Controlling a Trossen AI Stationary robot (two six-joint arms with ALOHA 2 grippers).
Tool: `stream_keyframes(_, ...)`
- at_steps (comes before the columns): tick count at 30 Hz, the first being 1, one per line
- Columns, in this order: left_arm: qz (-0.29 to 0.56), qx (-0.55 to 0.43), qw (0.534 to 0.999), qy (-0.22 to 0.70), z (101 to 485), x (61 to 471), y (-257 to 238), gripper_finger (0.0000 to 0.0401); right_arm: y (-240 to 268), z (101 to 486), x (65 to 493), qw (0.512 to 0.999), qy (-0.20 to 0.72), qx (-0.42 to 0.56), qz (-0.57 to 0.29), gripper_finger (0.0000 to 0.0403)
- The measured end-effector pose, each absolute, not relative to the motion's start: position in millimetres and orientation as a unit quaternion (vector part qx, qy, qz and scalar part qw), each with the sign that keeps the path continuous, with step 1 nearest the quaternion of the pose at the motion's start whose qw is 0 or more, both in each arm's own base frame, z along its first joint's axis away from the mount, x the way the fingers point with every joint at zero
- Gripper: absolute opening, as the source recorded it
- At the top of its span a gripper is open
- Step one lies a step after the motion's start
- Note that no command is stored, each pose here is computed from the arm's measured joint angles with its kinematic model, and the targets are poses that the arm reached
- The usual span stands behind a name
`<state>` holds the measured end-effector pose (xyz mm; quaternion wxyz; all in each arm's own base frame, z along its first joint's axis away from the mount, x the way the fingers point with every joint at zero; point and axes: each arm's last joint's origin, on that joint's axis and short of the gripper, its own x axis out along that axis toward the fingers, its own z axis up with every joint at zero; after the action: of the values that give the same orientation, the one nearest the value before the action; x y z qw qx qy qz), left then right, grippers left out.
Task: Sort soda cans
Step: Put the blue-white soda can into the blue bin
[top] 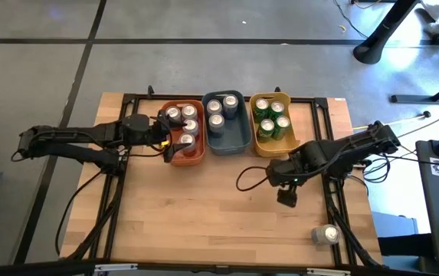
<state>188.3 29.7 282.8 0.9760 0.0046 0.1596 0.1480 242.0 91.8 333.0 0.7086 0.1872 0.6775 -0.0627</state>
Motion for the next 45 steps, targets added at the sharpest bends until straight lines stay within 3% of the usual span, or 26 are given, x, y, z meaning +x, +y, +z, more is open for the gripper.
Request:
stream_keyframes(3,0.148,0.003,0.976,0.160,283,188,30,0.0354,102,334,245,0.705,0.672,0.223,-0.028,0.0361)
stream_keyframes(9,0.148,0.003,0.975,0.163,282,188,30,0.0354,124,337,249,0.755,0.621,0.210,0.002,0.0360)
stream_keyframes(18,0.148,0.001,0.974,0.173,277,189,30,0.0354,151,324,225,0.676,0.715,0.177,-0.008,0.0360)
stream_keyframes(27,0.145,0.021,0.973,0.180,272,198,31,0.0354,198,311,194,0.636,0.759,0.138,-0.023,0.0360)
stream_keyframes(37,0.142,0.030,0.967,0.212,261,207,33,0.0354,244,308,144,0.614,0.777,0.137,-0.030,0.0360)
stream_keyframes(45,0.137,0.029,0.962,0.232,253,214,33,0.0354,254,307,120,0.656,0.744,0.108,-0.065,0.0360)
